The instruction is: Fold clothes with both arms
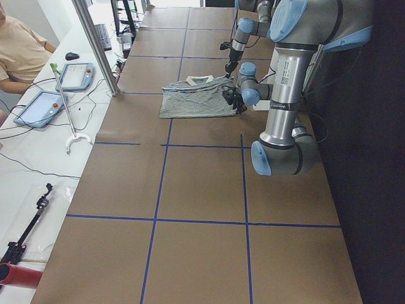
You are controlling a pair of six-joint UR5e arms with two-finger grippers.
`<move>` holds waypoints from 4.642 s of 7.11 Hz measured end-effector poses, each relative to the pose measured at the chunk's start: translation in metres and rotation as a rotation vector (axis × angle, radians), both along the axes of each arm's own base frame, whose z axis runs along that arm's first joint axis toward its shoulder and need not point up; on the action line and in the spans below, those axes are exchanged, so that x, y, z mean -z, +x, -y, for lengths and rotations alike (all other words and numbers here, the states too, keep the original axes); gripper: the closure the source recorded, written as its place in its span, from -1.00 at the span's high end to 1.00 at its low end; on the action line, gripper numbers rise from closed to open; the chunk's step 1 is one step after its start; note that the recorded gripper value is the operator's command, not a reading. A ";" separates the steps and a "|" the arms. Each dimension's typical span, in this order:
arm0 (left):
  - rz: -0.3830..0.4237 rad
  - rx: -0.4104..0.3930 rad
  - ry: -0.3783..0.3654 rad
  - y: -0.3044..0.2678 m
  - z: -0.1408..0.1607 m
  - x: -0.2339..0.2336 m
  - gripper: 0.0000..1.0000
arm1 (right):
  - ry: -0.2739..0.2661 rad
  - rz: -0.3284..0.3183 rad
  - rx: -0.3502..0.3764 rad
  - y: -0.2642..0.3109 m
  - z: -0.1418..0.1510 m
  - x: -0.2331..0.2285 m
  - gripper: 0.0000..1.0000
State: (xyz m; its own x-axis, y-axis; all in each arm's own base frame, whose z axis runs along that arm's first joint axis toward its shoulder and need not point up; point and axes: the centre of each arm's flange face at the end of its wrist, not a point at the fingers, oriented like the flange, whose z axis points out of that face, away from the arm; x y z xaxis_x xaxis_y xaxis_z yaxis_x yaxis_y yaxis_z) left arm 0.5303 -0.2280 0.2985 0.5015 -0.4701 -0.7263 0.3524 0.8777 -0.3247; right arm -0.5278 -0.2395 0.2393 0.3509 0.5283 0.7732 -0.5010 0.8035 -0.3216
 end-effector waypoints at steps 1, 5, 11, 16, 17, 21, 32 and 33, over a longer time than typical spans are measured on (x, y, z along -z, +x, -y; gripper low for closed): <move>0.005 -0.005 -0.001 0.001 -0.003 -0.001 -0.13 | 0.000 0.001 0.000 0.000 0.000 0.001 -1.00; 0.017 -0.021 -0.003 0.007 -0.011 -0.006 -0.99 | 0.000 0.001 0.002 0.000 0.000 0.001 -1.00; -0.019 -0.020 0.000 -0.021 -0.014 0.024 -1.00 | -0.012 -0.003 -0.001 0.005 -0.008 -0.005 -1.00; -0.107 0.102 0.061 -0.114 0.067 0.108 -1.00 | 0.029 -0.073 -0.106 0.070 0.029 0.064 -1.00; -0.083 0.149 0.091 -0.110 0.116 0.111 -1.00 | 0.055 -0.109 -0.144 0.065 0.068 0.068 -1.00; -0.015 0.231 0.172 -0.057 0.253 0.042 -0.65 | 0.030 -0.152 -0.215 -0.006 0.246 0.045 0.82; -0.051 0.002 0.294 0.001 0.274 0.067 -1.00 | 0.107 -0.052 -0.103 0.028 0.365 0.001 1.00; -0.023 -0.031 0.301 0.021 0.280 0.065 -1.00 | 0.112 -0.048 -0.100 0.029 0.361 0.002 1.00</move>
